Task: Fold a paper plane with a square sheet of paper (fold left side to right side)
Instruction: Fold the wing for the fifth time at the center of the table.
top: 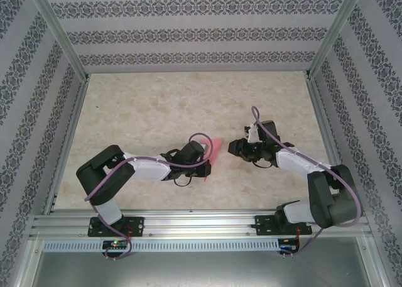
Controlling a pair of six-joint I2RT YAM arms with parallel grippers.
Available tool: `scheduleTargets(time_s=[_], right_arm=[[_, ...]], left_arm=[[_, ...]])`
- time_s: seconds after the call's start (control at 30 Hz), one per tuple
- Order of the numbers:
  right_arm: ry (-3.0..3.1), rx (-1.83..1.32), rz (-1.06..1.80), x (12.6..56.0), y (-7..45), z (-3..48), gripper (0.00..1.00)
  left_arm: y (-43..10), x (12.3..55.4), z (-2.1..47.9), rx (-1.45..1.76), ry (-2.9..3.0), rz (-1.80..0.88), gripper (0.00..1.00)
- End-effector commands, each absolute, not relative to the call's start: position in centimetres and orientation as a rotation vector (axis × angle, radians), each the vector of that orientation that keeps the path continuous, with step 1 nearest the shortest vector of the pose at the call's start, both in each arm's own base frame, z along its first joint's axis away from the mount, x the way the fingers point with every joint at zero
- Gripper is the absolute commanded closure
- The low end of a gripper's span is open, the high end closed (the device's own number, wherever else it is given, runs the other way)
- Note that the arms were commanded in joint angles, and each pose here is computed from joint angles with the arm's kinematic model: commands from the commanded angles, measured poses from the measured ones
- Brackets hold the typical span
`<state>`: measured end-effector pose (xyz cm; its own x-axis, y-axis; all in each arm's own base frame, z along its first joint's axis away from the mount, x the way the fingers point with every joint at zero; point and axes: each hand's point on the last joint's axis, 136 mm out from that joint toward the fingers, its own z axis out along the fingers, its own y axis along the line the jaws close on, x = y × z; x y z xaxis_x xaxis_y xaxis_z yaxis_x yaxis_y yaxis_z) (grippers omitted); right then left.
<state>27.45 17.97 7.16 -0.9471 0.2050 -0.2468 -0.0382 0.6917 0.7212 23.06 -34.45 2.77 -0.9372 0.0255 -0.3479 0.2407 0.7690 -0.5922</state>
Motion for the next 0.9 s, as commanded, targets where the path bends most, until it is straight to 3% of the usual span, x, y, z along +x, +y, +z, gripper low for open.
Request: scheduleTargets(time_s=[0.0,0.37,0.87], right_arm=[[2.553,0.105,1.157,28.0,19.3,7.0,0.59],[2.584,0.043,1.184,28.1,22.5,5.5,0.58],[2.62,0.031,1.195,27.8,23.1,4.5,0.58]], left_arm=[[-35.9,24.5,6.3,0.117,2.5,-1.156,0.95],[-35.9,24.6,6.6,0.041,2.46,-1.243,0.96],[-35.4,25.0,3.6,-0.2,2.443,-1.382,1.0]])
